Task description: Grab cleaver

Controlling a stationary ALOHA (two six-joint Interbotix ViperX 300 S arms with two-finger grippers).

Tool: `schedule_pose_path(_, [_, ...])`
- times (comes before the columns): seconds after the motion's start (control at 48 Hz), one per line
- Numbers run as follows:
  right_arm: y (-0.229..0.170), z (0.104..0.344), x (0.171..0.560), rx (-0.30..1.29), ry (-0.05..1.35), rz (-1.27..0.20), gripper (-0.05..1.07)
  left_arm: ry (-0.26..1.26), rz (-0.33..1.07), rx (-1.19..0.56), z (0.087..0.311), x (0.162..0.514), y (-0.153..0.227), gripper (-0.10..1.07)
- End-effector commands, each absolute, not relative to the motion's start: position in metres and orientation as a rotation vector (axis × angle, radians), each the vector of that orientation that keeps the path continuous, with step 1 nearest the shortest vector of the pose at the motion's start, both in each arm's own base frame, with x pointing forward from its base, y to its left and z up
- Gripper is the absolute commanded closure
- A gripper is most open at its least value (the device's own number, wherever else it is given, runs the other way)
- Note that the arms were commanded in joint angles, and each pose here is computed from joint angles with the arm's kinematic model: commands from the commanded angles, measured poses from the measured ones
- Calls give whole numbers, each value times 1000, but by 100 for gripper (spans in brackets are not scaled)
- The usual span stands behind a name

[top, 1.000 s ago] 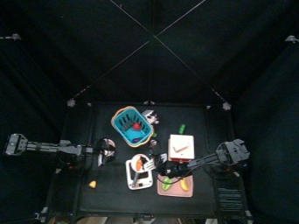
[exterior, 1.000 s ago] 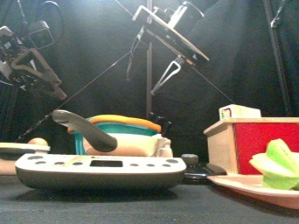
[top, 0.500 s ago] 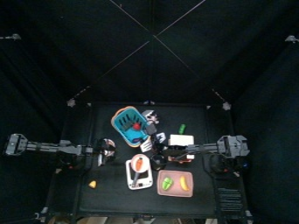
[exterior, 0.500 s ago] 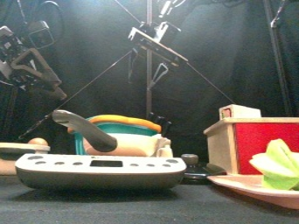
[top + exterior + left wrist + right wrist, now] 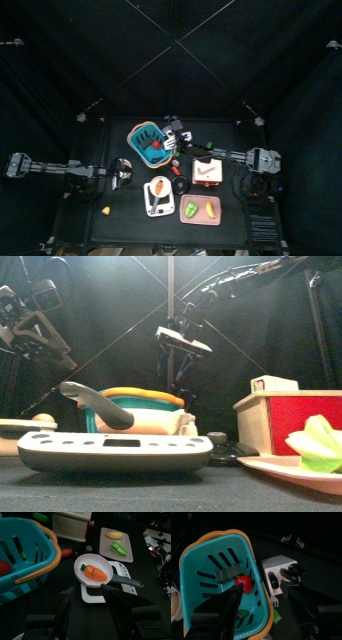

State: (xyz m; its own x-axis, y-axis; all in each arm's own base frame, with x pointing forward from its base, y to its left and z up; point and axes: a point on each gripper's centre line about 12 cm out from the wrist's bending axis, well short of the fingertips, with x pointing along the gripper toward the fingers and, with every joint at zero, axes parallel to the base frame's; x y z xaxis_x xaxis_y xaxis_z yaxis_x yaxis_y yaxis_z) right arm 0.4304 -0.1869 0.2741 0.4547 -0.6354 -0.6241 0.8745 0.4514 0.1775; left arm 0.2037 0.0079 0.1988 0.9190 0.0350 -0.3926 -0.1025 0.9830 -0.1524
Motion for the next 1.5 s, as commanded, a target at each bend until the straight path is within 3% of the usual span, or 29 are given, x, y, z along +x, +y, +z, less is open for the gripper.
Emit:
schedule_pose_path(0.0, [-195,285,428,536,478,-979,10,381,69,-169,203,206,8,13])
schedule_pose_path(0.479, [-201,264,428,524,523,-999,12,387,69,-169,201,205,8,13])
schedule_pose_path(1.271, [-210,253,425,515,545,-1027,59,387,75,-170,201,205,9,13])
schedule_pose_path(1.479, [-209,259,425,519,539,-1031,64,388,77,-170,201,205,9,13])
